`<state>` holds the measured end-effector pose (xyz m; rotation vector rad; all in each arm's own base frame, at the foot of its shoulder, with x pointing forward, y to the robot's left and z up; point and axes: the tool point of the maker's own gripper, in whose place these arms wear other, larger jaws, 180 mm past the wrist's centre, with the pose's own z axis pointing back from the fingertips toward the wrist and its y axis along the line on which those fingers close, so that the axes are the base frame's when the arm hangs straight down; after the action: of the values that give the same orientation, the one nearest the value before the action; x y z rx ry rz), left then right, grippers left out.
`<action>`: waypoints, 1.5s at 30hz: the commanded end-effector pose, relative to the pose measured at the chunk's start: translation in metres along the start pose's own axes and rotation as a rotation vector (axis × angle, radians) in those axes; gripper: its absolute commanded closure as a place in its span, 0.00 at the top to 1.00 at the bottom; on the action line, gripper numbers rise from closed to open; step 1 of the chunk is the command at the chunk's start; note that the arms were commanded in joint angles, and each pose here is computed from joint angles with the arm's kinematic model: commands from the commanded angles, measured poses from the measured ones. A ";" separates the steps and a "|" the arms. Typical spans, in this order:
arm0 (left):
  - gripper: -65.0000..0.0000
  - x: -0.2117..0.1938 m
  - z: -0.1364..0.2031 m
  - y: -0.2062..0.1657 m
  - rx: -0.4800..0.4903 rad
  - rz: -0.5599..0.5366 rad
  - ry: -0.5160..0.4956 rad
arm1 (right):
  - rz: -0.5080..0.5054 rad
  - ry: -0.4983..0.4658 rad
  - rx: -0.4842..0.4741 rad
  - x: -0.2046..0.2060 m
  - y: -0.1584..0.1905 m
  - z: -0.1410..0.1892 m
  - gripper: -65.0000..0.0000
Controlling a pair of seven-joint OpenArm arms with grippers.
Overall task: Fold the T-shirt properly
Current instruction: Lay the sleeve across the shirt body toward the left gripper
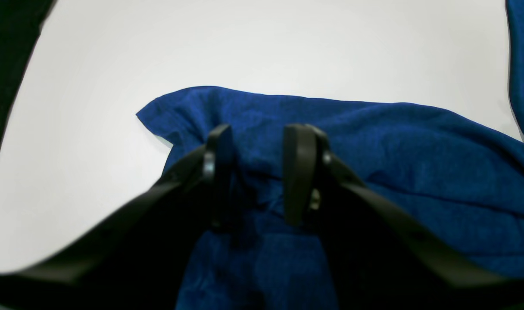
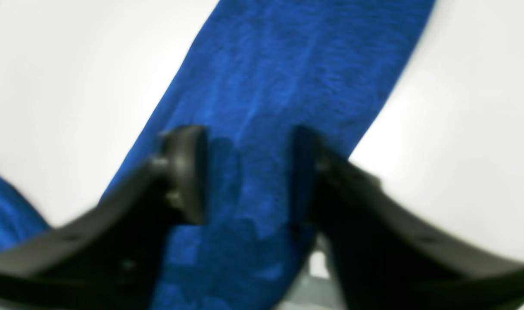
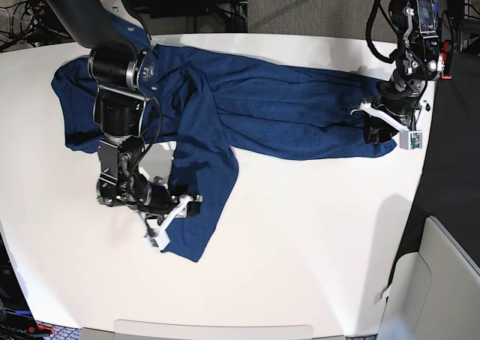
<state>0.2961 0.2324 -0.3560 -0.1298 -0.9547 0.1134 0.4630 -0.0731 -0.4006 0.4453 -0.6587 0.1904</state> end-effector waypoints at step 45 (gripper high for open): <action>0.30 0.024 0.019 0.043 0.114 0.064 -0.109 | 0.685 0.157 0.825 -0.088 0.338 0.060 0.01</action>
<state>0.2851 0.2762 -0.3476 -0.0573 -0.9977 0.2467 0.2495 0.1885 -0.3227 0.9329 -0.4715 1.1491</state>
